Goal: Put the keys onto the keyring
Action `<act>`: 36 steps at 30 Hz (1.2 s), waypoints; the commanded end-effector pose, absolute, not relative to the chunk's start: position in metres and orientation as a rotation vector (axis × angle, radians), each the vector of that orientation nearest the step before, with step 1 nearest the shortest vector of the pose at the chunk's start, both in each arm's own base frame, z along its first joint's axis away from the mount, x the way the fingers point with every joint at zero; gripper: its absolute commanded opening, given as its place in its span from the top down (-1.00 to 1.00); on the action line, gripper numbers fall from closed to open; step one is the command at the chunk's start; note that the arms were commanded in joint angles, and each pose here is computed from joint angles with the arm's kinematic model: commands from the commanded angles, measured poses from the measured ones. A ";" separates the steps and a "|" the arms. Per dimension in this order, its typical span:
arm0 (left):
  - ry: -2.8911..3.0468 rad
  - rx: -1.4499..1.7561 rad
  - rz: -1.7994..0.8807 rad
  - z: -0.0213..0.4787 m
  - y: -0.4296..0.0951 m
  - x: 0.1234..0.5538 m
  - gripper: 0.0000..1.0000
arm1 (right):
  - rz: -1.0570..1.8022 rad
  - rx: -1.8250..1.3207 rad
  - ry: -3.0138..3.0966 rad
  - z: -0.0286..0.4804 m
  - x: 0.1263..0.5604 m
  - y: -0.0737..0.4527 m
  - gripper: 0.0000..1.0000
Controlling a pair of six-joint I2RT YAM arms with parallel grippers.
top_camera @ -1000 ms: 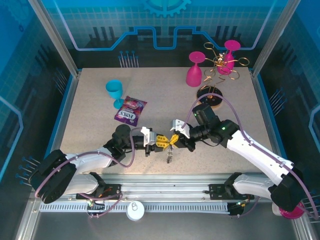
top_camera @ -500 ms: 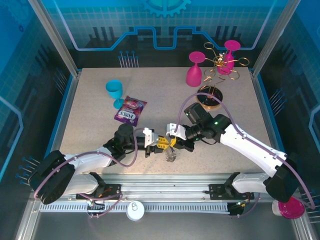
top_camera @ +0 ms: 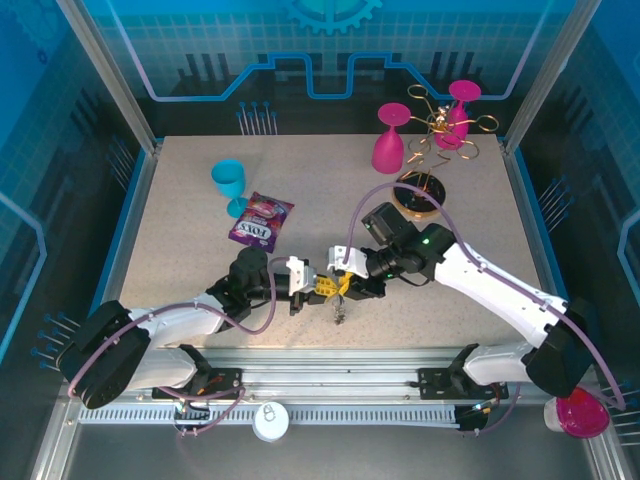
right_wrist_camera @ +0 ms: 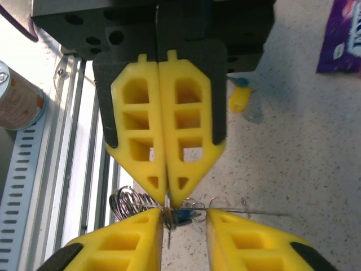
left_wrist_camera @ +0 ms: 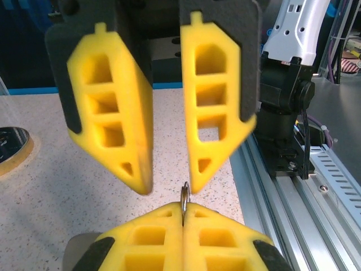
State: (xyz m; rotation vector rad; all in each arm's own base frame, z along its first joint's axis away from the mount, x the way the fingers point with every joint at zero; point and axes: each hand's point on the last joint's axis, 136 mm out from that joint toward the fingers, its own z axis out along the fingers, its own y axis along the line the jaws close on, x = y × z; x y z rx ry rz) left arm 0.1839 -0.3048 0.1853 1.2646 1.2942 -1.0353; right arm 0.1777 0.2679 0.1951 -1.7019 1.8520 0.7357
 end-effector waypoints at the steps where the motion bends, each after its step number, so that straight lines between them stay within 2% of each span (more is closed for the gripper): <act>1: 1.190 1.242 -1.035 0.209 -0.305 0.182 1.00 | 0.823 -1.600 1.848 0.203 0.175 0.265 0.44; 8: 1.162 1.222 -1.050 0.214 -0.304 0.180 1.00 | 0.876 -1.565 1.885 0.191 0.168 0.263 0.50; 15: 1.153 1.217 -1.051 0.217 -0.303 0.180 1.00 | 0.872 -1.552 1.889 0.193 0.168 0.262 0.90; 18: 1.141 1.210 -1.054 0.220 -0.303 0.179 1.00 | 0.878 -1.548 1.891 0.193 0.168 0.263 1.00; 28: 1.119 1.204 -1.100 0.227 -0.304 0.174 1.00 | 0.970 -1.554 1.886 0.189 0.169 0.276 0.99; 32: 1.120 1.202 -1.106 0.226 -0.304 0.174 1.00 | 0.990 -1.548 1.880 0.189 0.171 0.280 0.74; 34: 1.121 1.202 -1.105 0.226 -0.304 0.175 1.00 | 0.990 -1.547 1.879 0.189 0.172 0.280 0.72; 36: 1.121 1.201 -1.104 0.226 -0.304 0.175 1.00 | 0.979 -1.540 1.885 0.188 0.173 0.279 0.61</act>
